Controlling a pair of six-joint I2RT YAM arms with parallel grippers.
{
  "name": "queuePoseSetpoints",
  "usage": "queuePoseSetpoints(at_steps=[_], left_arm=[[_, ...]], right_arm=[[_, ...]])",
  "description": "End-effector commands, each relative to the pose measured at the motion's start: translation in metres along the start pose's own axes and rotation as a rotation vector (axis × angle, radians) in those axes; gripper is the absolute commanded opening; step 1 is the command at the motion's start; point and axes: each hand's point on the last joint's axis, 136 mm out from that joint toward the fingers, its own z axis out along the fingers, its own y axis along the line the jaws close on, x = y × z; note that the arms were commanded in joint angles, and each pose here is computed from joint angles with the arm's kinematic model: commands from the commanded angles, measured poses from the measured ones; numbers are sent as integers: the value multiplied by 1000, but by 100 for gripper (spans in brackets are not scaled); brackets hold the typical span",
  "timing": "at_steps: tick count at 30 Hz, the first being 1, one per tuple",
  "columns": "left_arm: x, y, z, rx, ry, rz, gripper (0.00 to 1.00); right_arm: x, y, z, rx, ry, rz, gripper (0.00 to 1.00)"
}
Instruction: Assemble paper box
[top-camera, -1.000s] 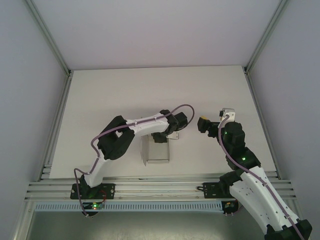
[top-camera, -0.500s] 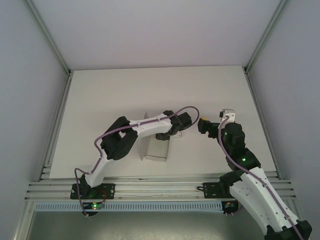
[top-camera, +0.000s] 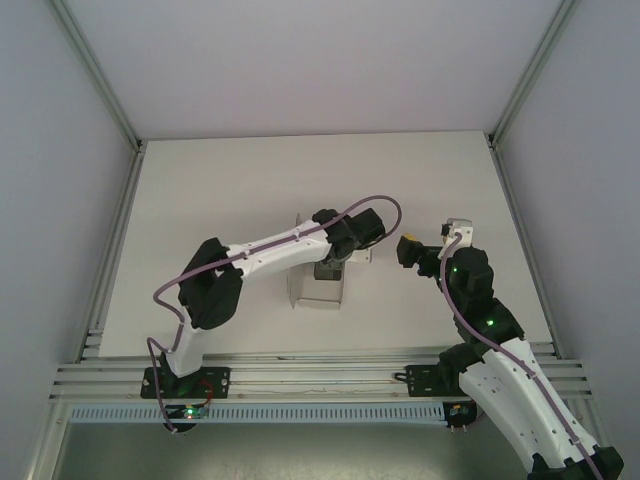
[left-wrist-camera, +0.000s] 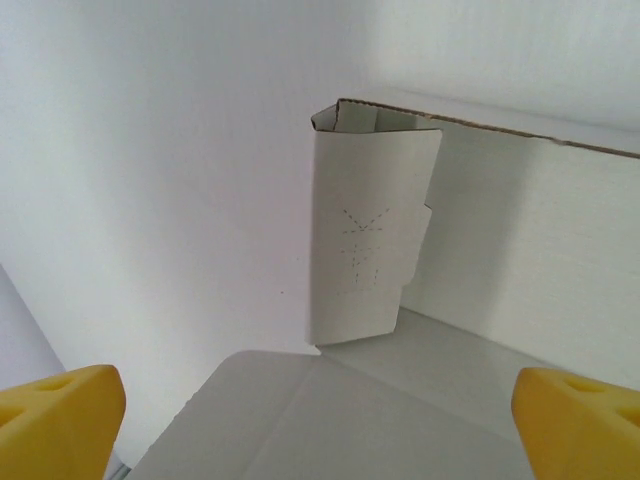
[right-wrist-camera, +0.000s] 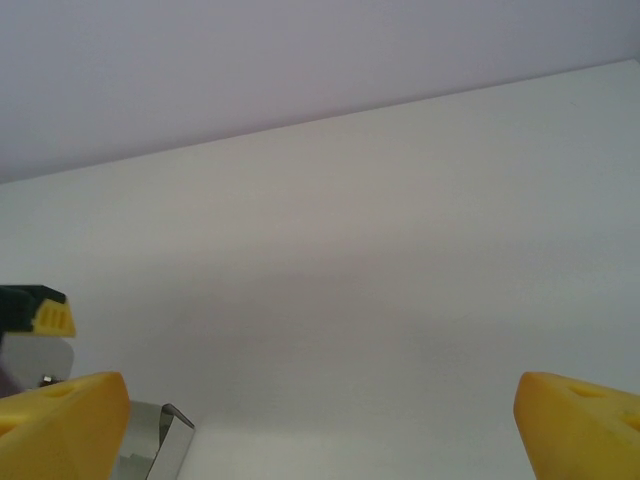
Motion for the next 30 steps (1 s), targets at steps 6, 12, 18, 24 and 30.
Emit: queuePoseSetpoints(at_steps=[6,12,18,24,30], left_arm=[[-12,33,-75,-140,-301,-247,100],[46,84,-165,-320,-550,-943,100],[125,36,-157,-257,-583,-1456,100],[119,-4,-128,-61,-626,-1554,100],[97,-2,-106,-57,-492,-1471,99]], right_arm=[[12,6,8,-42,59,-46,98],[21,18,16,-112,104,-77,98],[27,26,26,-151,123,-61,98],[36,30,34,-162,153,-66,98],[47,33,37,-165,190,-84,98]])
